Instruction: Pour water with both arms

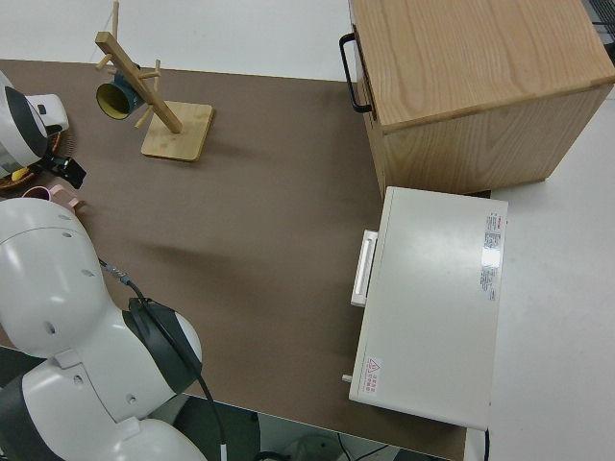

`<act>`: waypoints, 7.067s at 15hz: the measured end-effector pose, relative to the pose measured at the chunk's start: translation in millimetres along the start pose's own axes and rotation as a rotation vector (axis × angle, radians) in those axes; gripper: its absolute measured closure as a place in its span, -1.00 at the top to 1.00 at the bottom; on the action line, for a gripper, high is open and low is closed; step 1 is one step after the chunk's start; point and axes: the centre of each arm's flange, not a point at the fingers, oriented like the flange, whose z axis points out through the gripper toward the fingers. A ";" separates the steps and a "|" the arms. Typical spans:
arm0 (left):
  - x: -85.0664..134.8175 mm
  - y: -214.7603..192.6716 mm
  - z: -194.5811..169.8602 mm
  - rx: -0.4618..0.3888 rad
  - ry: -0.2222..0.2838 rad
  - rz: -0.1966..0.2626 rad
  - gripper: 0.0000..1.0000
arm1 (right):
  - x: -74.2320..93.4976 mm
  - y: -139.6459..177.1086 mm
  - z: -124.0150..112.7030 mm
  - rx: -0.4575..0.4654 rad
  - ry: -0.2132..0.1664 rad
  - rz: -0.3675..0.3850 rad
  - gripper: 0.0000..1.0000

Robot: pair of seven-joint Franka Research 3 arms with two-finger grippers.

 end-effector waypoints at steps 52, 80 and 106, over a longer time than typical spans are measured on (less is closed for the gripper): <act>4.1 77.0 129.0 -0.007 -0.515 0.134 0.27 | 8.0 345.8 -145.4 -0.098 0.116 -0.047 0.98; 9.9 75.5 115.0 0.029 -0.561 0.149 0.27 | 7.8 347.3 -145.8 -0.099 0.117 -0.045 0.98; -36.3 71.4 92.0 0.014 -0.271 0.074 0.27 | 7.7 347.3 -145.9 -0.099 0.117 -0.045 0.98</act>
